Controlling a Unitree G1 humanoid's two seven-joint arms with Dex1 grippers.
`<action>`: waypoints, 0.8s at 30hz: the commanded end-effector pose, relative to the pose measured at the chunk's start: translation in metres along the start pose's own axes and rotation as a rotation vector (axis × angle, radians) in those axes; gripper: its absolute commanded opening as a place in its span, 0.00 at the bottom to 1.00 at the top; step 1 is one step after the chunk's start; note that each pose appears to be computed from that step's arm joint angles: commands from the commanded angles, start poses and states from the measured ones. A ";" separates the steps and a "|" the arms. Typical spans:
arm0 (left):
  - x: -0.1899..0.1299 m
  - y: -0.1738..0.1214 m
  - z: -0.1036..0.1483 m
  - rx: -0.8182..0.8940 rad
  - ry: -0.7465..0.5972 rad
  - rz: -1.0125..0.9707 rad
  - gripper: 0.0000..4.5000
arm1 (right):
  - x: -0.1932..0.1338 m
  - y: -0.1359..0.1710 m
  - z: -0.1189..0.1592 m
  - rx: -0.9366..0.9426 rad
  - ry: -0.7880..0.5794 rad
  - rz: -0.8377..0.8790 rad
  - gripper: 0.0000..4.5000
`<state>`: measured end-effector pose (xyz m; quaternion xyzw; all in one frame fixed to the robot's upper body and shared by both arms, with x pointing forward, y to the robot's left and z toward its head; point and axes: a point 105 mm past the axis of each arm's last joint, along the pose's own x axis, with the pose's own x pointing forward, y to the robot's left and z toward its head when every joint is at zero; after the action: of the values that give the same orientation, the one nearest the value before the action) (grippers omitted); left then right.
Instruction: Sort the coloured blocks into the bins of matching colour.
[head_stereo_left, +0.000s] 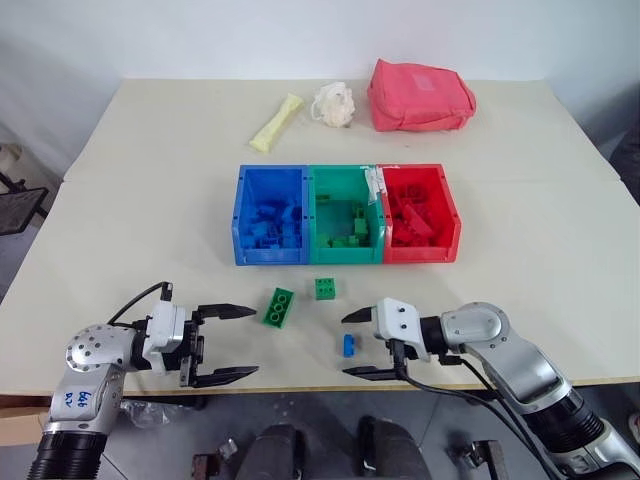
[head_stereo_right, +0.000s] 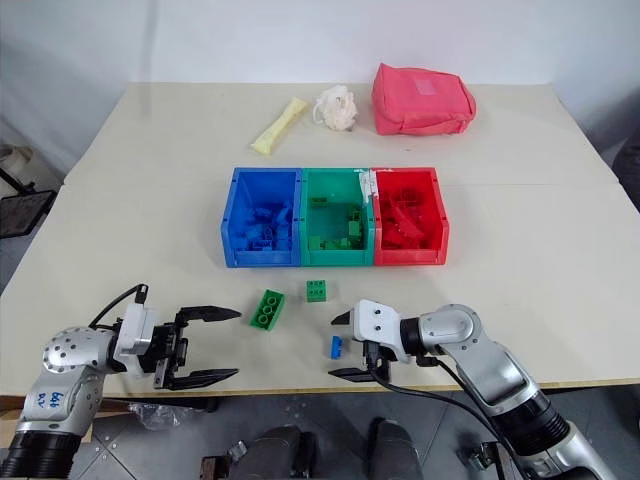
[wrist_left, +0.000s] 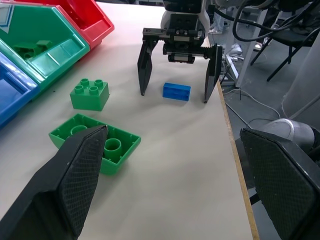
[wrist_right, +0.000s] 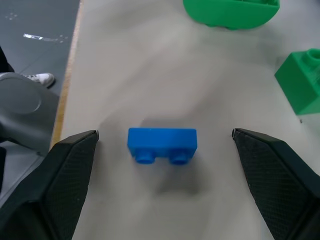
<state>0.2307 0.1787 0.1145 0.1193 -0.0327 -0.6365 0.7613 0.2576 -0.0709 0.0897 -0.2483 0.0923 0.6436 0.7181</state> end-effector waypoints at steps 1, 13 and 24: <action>-0.003 0.000 0.010 0.036 -0.013 0.009 1.00 | 0.002 0.003 -0.002 -0.011 -0.001 0.008 0.78; 0.000 0.005 0.009 0.039 -0.019 0.009 1.00 | -0.001 -0.005 0.009 -0.034 -0.048 -0.038 0.32; 0.004 0.013 0.008 0.047 -0.028 0.003 1.00 | 0.003 -0.047 0.070 -0.090 -0.213 -0.127 0.32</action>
<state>0.2419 0.1775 0.1208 0.1238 -0.0455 -0.6335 0.7624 0.2872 -0.0410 0.1494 -0.2241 -0.0122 0.6250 0.7477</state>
